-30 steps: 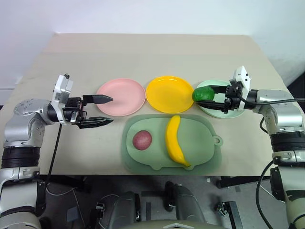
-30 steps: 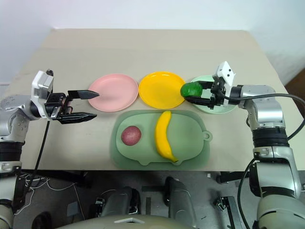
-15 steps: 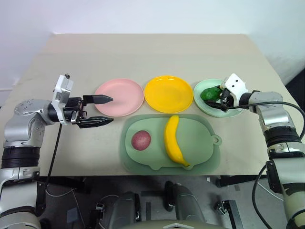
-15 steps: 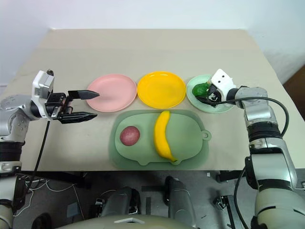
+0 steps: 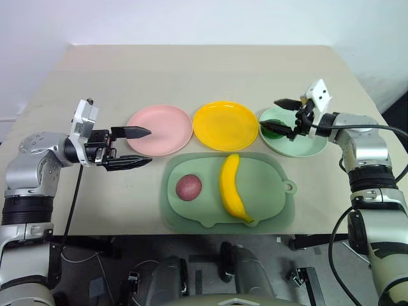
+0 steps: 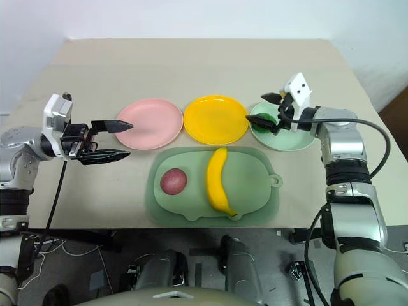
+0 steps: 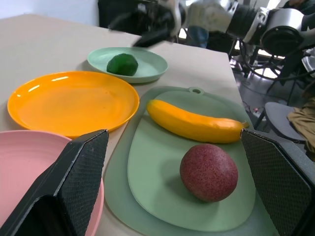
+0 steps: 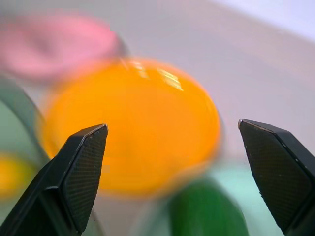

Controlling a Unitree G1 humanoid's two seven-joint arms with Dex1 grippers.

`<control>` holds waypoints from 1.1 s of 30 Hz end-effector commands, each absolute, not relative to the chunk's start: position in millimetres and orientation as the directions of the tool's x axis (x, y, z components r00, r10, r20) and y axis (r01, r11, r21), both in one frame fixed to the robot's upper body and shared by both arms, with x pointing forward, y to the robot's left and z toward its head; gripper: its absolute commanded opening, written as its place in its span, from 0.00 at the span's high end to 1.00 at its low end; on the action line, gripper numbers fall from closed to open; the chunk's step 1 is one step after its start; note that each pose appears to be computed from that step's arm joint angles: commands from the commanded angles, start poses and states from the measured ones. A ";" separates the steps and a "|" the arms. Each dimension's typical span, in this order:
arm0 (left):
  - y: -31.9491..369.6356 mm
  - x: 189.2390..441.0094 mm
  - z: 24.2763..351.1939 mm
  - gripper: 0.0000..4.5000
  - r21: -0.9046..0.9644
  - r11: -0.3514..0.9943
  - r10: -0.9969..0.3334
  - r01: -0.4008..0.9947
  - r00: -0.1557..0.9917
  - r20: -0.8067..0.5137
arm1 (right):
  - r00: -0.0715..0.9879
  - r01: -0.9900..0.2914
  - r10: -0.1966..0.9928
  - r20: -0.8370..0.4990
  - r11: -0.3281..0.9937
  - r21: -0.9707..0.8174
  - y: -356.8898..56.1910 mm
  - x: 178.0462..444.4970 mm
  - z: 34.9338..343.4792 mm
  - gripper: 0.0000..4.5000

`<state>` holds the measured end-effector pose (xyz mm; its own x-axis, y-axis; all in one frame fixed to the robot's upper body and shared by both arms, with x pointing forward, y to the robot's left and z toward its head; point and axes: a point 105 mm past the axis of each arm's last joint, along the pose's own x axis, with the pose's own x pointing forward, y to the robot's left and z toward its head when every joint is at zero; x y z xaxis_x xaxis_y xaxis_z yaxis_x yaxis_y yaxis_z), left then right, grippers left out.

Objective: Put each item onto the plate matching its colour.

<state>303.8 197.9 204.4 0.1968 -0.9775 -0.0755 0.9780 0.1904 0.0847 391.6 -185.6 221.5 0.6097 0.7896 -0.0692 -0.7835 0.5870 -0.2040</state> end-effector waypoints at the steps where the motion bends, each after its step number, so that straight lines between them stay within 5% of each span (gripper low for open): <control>1: 198.3 299.2 219.7 0.00 0.136 0.174 -0.982 0.975 0.183 -0.055 | 0.586 -0.798 0.810 -0.033 0.569 -0.201 -175.2 381.1 230.3 0.01; 7: 196.5 298.0 219.0 0.00 0.136 0.171 -0.983 0.976 0.179 -0.050 | 0.610 -0.786 0.787 0.094 0.615 -0.053 -151.5 367.9 229.1 0.01; 16: 191.6 299.9 212.6 0.00 0.122 0.157 -0.986 0.980 0.163 -0.036 | 0.507 -0.861 0.798 0.325 0.451 0.235 -115.0 295.3 228.6 0.01; 25: 187.5 305.7 214.2 0.00 0.123 0.134 -0.990 0.983 0.139 -0.030 | 0.631 -0.769 0.736 0.246 0.550 0.326 -108.2 283.6 193.5 0.01; 33: 187.9 307.0 212.3 0.00 0.119 0.129 -0.991 0.984 0.134 -0.031 | 0.743 -0.642 0.669 0.011 0.709 0.291 -107.0 275.5 153.6 0.01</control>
<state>306.8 189.0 205.1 0.1429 -0.9894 -0.0267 0.9869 0.1404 0.0790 280.4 -112.4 142.9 0.7478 0.6636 0.0219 -0.6199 0.6860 0.3808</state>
